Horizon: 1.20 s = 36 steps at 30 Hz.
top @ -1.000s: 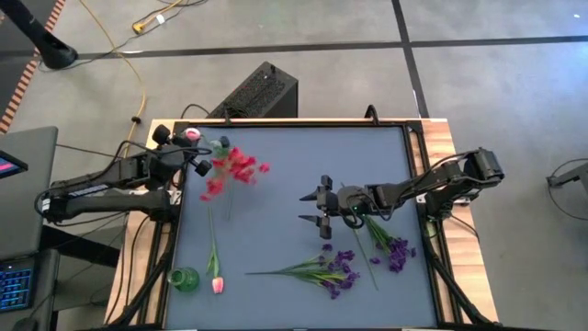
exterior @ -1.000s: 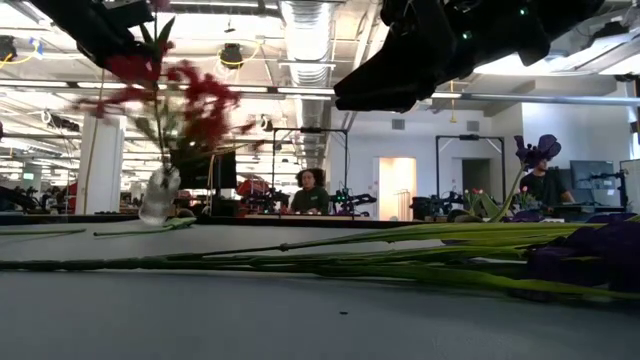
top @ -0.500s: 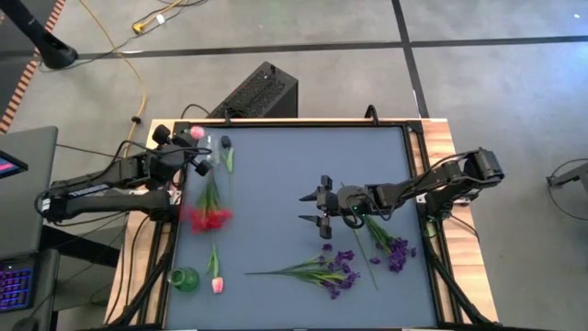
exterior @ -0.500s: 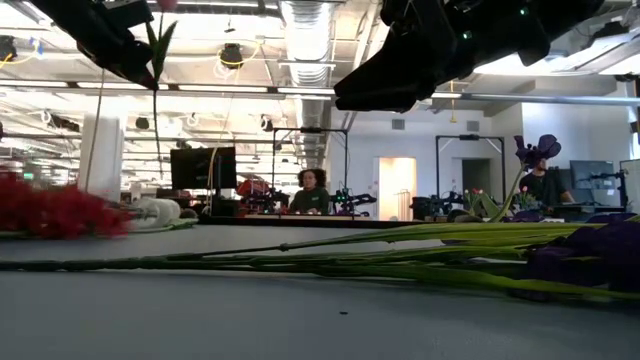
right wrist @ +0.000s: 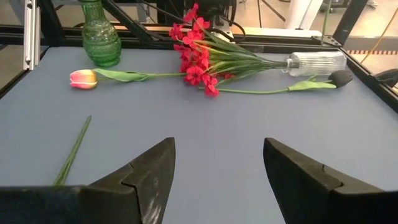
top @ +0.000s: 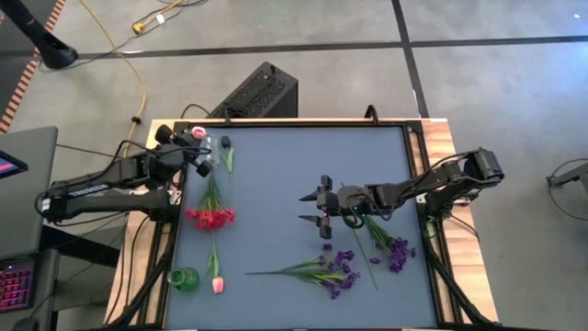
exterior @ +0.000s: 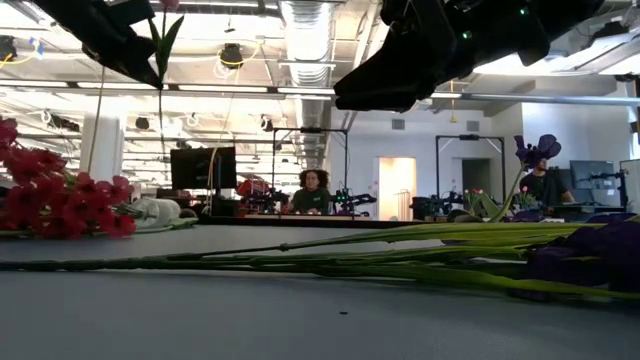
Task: Sort flowers into vase by color
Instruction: Put the top pink tulip into the transparent vase
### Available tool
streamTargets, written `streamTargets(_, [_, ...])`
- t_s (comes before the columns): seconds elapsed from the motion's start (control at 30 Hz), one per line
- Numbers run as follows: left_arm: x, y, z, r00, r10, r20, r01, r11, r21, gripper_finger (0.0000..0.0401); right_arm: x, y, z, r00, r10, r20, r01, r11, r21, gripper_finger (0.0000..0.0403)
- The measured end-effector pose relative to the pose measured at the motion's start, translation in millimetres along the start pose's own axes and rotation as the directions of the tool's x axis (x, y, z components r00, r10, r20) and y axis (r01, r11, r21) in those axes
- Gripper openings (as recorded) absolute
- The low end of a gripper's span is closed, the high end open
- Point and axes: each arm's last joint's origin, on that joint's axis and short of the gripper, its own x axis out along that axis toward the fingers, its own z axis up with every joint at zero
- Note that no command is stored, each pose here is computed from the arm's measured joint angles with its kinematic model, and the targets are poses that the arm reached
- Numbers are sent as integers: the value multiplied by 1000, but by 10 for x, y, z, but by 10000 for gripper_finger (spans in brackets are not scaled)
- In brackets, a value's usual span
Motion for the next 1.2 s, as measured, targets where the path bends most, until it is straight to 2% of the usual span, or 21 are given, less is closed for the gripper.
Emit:
streamTargets(0.23, [0,-14,49,998,-52,41,53,998,-24,0,0,0,23,1000,0,24,0,1000,-3,270])
streamTargets(0.37, [-8,-50,101,978,-186,96,193,979,-63,0,3,-16,41,999,-11,42,11,1000,-1,270])
streamTargets(0.5, [-13,-114,201,911,-365,190,388,917,-98,0,13,-104,108,994,-37,107,34,999,23,270])
streamTargets(0.6, [20,-191,264,855,-467,228,498,860,-107,0,18,-205,175,983,-64,173,58,997,40,270])
streamTargets(0.77, [176,-423,347,755,-618,219,649,751,-117,0,29,-336,304,967,24,255,-31,999,23,270])
streamTargets(0.87, [307,-621,375,709,-680,188,703,702,-111,0,38,-371,428,957,50,287,-57,998,17,270])
streamTargets(1.03, [445,-896,400,661,-730,172,748,661,-67,0,51,-358,578,956,58,288,-52,998,-27,270])
streamTargets(1.2, [508,-1009,434,648,-735,202,756,652,-53,0,219,-347,480,964,57,259,-52,998,-29,270])
